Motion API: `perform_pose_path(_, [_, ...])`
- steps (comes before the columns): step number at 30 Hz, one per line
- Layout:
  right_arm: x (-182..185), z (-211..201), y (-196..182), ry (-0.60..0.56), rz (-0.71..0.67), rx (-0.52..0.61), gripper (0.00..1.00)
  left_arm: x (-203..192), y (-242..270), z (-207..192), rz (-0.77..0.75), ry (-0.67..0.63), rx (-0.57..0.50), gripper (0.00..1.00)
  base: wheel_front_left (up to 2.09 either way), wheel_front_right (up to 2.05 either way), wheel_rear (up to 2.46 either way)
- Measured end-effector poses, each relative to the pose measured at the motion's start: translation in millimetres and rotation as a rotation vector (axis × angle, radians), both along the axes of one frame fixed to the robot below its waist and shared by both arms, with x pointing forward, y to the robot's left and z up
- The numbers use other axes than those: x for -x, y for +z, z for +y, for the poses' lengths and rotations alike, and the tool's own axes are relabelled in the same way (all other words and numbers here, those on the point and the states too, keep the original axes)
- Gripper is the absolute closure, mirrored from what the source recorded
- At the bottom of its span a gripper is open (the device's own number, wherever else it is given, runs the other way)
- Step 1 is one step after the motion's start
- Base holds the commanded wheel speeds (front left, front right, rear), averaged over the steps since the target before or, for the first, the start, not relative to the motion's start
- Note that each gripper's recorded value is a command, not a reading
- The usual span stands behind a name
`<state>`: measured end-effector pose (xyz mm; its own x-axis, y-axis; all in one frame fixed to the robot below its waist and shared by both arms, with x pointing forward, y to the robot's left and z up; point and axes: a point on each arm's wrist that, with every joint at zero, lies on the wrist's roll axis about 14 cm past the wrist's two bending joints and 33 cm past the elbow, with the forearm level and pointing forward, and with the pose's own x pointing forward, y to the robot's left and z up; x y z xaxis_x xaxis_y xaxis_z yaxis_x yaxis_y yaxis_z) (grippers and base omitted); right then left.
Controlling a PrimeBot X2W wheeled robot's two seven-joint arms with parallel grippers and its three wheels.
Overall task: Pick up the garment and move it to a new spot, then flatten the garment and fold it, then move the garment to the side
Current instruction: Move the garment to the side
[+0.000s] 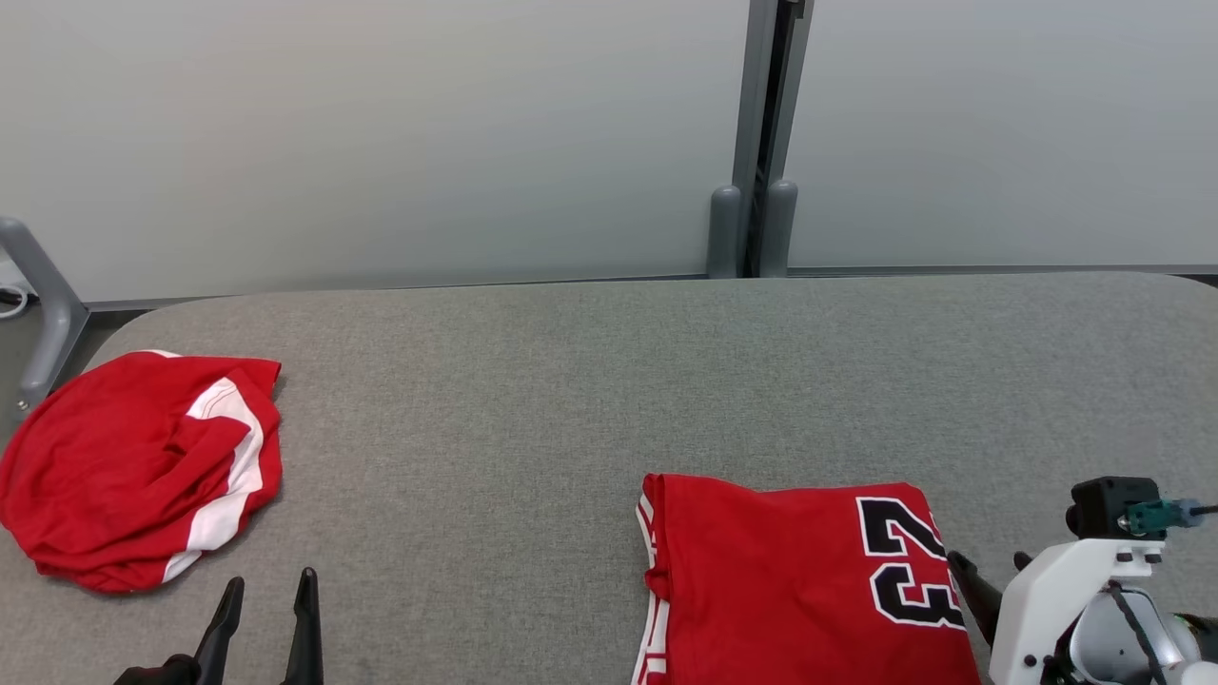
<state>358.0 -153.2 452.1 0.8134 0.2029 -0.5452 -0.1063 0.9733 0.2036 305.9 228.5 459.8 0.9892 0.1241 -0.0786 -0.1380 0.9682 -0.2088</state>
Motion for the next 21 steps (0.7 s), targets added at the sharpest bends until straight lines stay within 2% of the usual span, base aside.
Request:
perform_pose_path(4, [11.5,3.9,-20.3,0.050,0.174,0.056,0.00,2.7,-2.5,-0.4,0.008,0.003,0.004,0.00,0.00,0.00,0.00])
perform_pose_path(7, [3.6,5.3,-23.6,0.055,0.202,0.058,0.00,2.5,-4.6,2.9,0.017,0.014,0.004,0.00,0.00,0.00,0.00])
perform_pose_path(12, [-1.7,1.4,-51.7,0.044,0.313,0.070,0.00,1.7,-8.9,10.5,0.035,0.032,0.003,0.00,0.00,0.00,0.00])
perform_pose_path(20, [-4.9,31.3,-80.8,0.116,0.407,0.004,0.00,4.1,-14.0,21.8,0.057,0.060,-0.007,0.00,0.00,0.00,0.00])
perform_pose_path(21, [-4.5,32.8,-82.7,0.122,0.415,0.003,0.04,3.7,-13.9,22.0,0.057,0.060,-0.008,0.00,0.00,0.00,0.00])
